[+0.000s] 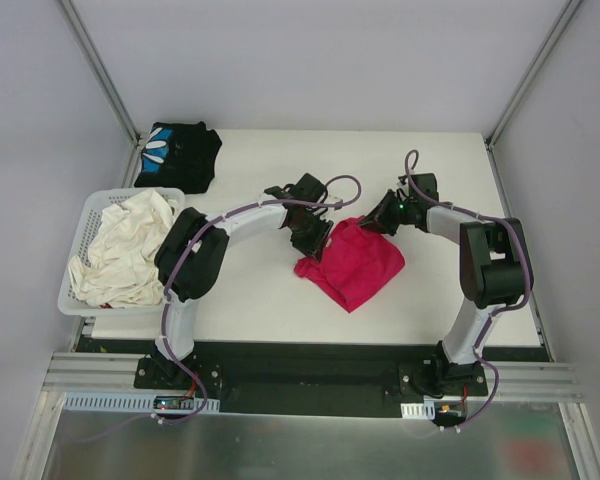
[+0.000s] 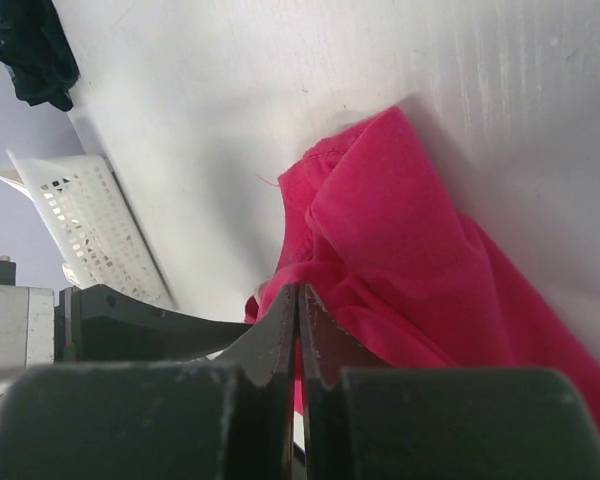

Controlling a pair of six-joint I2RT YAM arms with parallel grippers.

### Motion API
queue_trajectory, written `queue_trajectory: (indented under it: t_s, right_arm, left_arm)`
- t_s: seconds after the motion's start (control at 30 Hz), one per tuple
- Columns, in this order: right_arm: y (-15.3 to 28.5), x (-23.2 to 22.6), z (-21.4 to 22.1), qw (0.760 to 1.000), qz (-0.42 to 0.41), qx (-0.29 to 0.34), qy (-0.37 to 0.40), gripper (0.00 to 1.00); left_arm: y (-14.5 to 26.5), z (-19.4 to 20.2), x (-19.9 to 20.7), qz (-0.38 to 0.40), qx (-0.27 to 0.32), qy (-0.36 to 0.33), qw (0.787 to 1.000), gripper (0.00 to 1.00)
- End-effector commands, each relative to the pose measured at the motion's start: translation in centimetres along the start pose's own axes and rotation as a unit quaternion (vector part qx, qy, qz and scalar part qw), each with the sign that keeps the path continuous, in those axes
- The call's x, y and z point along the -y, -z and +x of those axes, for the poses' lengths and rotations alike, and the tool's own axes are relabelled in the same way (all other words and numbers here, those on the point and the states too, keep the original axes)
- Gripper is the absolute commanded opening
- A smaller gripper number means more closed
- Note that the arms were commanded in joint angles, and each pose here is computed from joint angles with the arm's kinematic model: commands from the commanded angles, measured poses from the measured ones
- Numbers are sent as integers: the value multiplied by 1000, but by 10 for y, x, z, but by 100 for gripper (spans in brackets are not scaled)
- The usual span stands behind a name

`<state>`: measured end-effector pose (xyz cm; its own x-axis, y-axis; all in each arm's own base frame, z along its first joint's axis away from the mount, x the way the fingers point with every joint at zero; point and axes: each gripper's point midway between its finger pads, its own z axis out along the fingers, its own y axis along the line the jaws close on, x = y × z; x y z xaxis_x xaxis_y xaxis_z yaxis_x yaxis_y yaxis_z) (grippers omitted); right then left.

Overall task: Fold and stack the t-shirts
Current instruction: Smooth out wrinkles on the folded tshirt

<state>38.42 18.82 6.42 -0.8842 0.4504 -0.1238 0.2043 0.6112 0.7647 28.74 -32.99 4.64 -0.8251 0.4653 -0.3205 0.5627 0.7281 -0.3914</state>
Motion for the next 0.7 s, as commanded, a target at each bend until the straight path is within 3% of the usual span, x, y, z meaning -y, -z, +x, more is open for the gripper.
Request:
queue_trajectory:
  t_s: [0.0, 0.37, 0.67]
  right_arm:
    - [11, -39, -17, 998, -41, 23, 32, 1]
    - [12, -70, -40, 996, -55, 42, 53, 1]
    - [2, -69, -43, 997, -45, 34, 49, 1]
  left_arm:
    - [23, -20, 11, -10, 45, -21, 999, 24]
    - [41, -26, 9, -30, 72, -25, 997, 23]
    - [45, -30, 10, -35, 80, -27, 996, 23]
